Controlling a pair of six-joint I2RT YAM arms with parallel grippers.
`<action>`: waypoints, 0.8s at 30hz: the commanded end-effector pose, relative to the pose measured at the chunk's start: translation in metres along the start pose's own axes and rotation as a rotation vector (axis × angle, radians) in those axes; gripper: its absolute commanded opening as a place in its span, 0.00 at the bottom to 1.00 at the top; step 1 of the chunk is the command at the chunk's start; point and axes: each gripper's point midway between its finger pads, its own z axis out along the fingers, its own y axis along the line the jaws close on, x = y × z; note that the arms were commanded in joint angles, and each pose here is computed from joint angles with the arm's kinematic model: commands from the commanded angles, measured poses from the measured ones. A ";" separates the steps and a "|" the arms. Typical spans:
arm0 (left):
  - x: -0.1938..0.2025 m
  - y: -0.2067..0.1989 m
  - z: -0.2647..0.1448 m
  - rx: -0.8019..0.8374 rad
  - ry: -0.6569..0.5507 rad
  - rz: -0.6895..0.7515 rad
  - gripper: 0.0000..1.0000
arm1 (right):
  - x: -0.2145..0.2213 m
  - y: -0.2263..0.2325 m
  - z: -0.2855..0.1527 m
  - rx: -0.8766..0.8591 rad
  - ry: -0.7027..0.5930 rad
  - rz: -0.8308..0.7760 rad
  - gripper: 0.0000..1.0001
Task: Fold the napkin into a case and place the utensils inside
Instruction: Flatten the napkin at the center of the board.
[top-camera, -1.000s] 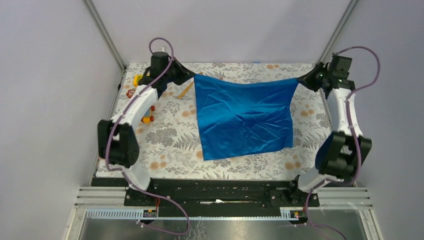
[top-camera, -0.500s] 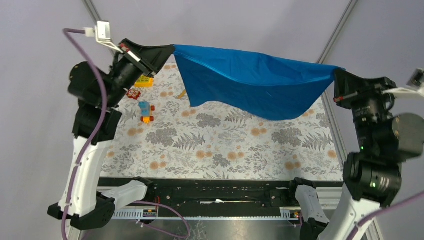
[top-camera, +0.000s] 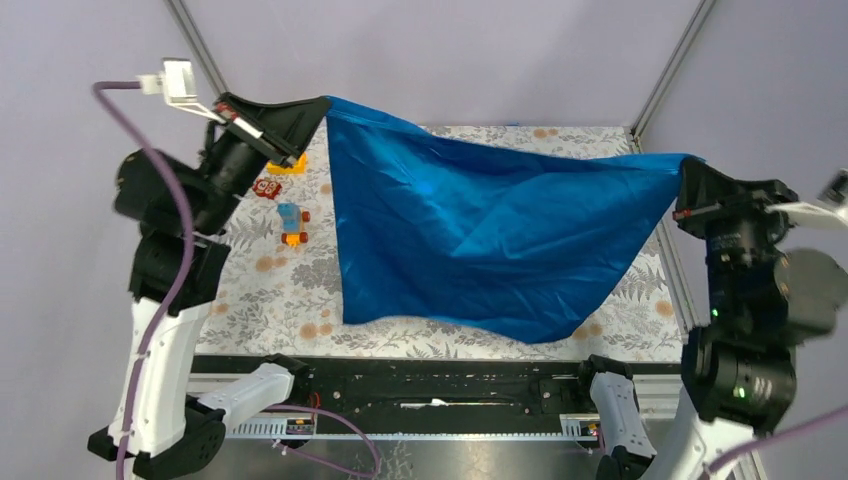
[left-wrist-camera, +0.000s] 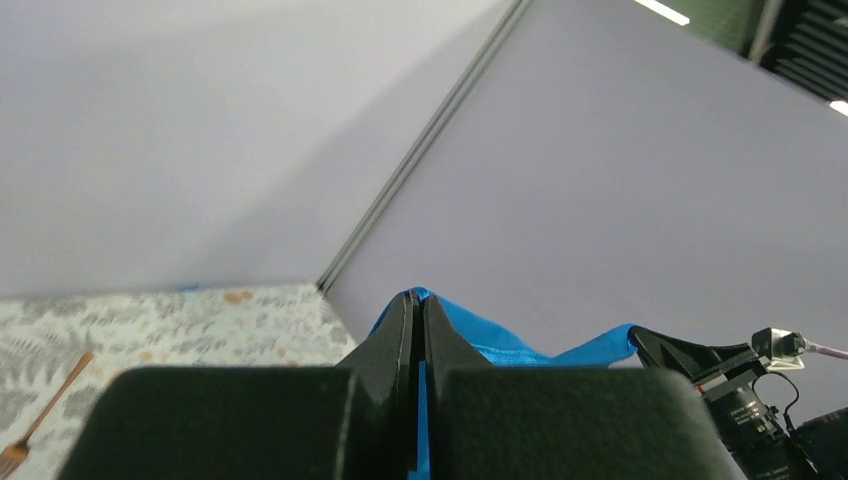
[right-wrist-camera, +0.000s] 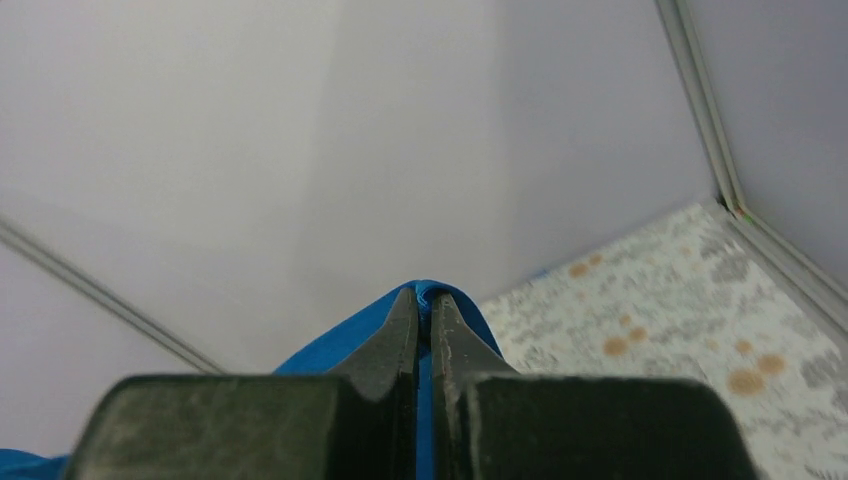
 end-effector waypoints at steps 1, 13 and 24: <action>0.036 0.070 0.040 -0.150 0.028 -0.018 0.00 | 0.052 -0.061 0.058 0.151 0.127 -0.023 0.00; 0.190 0.282 0.133 -0.494 0.224 -0.051 0.00 | 0.214 -0.195 0.192 0.310 0.425 0.005 0.00; 0.288 0.381 0.171 -0.562 0.365 -0.104 0.00 | 0.336 -0.262 0.264 0.329 0.658 0.068 0.00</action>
